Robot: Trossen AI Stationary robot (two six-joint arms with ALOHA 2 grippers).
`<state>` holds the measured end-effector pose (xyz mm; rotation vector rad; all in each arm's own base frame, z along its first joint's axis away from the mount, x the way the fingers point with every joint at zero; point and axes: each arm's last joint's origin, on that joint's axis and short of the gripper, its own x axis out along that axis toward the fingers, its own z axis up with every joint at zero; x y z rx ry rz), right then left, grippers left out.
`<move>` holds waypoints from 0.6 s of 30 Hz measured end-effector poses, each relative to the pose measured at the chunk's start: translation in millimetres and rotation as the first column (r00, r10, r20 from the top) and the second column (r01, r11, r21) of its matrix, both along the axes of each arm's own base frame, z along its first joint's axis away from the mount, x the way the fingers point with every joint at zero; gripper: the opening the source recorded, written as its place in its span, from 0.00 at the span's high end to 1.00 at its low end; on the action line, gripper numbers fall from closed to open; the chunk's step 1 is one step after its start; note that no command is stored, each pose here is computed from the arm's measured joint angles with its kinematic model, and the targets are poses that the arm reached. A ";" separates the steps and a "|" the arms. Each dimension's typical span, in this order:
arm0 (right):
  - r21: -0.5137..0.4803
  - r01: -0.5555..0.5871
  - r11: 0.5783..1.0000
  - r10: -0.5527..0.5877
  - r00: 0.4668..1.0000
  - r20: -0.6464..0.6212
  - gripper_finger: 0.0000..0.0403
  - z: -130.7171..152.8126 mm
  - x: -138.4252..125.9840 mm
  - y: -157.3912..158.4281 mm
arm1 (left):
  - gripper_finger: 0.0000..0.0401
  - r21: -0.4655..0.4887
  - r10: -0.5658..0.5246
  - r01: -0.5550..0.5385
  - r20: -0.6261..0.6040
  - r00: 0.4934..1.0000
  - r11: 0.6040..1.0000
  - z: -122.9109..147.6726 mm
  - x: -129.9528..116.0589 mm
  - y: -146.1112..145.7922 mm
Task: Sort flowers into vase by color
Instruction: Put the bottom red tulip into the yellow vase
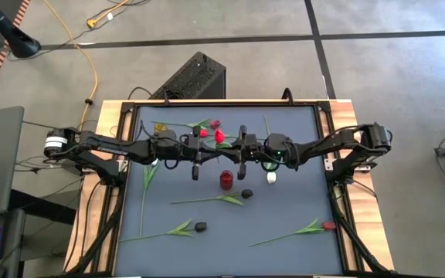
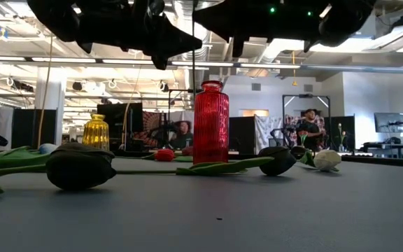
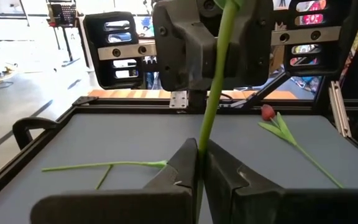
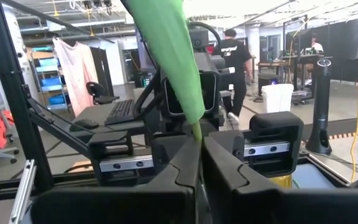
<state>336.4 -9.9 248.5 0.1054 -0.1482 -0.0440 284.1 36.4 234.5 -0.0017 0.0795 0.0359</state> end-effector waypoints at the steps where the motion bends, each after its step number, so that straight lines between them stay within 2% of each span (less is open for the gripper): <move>1: 0.000 0.000 1.000 0.000 1.000 -0.003 0.87 -0.2 0.0 0.0 | 0.99 0.000 0.000 0.000 0.000 1.000 1.000 0.0 0.0 0.0; 10: 0.025 -0.003 1.000 0.006 0.996 -0.091 0.69 -0.3 -4.4 0.1 | 1.00 0.008 0.007 -0.007 0.001 1.000 1.000 0.1 0.0 0.3; 18: -0.028 -0.005 1.000 -0.002 0.973 -0.232 0.53 20.2 -31.2 0.5 | 1.00 0.023 0.115 -0.114 -0.035 0.993 0.993 9.1 -12.2 8.0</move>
